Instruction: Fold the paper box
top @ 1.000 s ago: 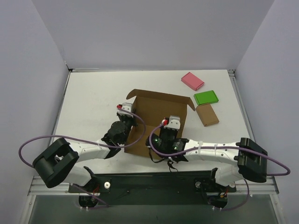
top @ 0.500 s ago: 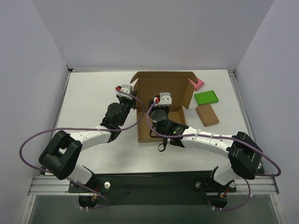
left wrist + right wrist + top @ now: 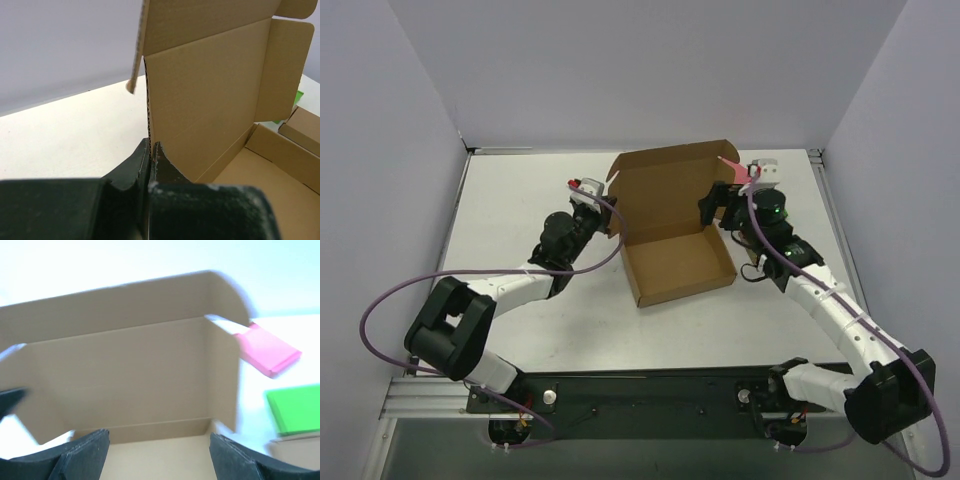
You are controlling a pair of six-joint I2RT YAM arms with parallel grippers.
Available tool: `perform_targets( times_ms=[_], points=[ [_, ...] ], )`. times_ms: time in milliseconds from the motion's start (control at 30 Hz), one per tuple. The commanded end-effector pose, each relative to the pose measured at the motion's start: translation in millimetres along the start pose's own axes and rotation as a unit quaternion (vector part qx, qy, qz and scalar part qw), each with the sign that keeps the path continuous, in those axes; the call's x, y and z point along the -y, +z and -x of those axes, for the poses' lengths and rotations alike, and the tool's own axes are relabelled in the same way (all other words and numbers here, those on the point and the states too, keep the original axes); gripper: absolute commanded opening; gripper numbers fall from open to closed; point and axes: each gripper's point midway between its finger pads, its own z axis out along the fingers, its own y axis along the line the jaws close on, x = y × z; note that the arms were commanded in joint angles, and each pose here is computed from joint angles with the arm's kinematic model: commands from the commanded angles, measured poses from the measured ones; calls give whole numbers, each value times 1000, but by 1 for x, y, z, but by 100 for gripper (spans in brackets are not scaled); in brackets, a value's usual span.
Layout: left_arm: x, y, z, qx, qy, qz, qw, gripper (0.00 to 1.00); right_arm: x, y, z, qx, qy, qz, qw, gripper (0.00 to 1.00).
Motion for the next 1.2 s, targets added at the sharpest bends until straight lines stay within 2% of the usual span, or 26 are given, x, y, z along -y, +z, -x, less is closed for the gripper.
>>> perform_targets(
  times_ms=[0, 167, 333, 433, 533, 567, 667, 767, 967, 1167],
  points=[
    [7, -1, 17, -5, 3, -36, 999, 0, 29, 4, -24, -75, 31, 60, 995, 82],
    [10, -1, 12, -26, 0, -52, 998, 0, 70, 25, -7, -56, 51, 68, 995, 79],
    [11, 0, 6, -39, -2, -58, 998, 0, 76, 40, 0, -44, 21, 82, 995, 78],
    [11, 1, 5, -42, -4, -58, 997, 0, 80, 47, 0, -41, 15, 80, 996, 73],
    [10, 3, 5, -44, -4, -56, 997, 0, 75, 46, 5, -25, 13, 87, 996, 48],
    [9, 3, 5, -44, -4, -52, 998, 0, 74, 45, -2, -27, 12, 84, 996, 35],
    [6, 8, 10, -40, -5, -40, 998, 0, 61, 41, -5, -2, -13, 65, 998, 12],
    [-1, 20, 21, -32, -8, -16, 999, 0, 41, 39, 3, 39, -43, 31, 998, 2],
    [-16, 48, 52, -9, 12, 26, 1000, 0, 11, 51, 29, 113, -44, -14, 993, 0],
    [-27, 55, 42, 10, 9, 55, 998, 0, -22, 54, 38, 198, -65, -62, 976, 0]
  ],
)
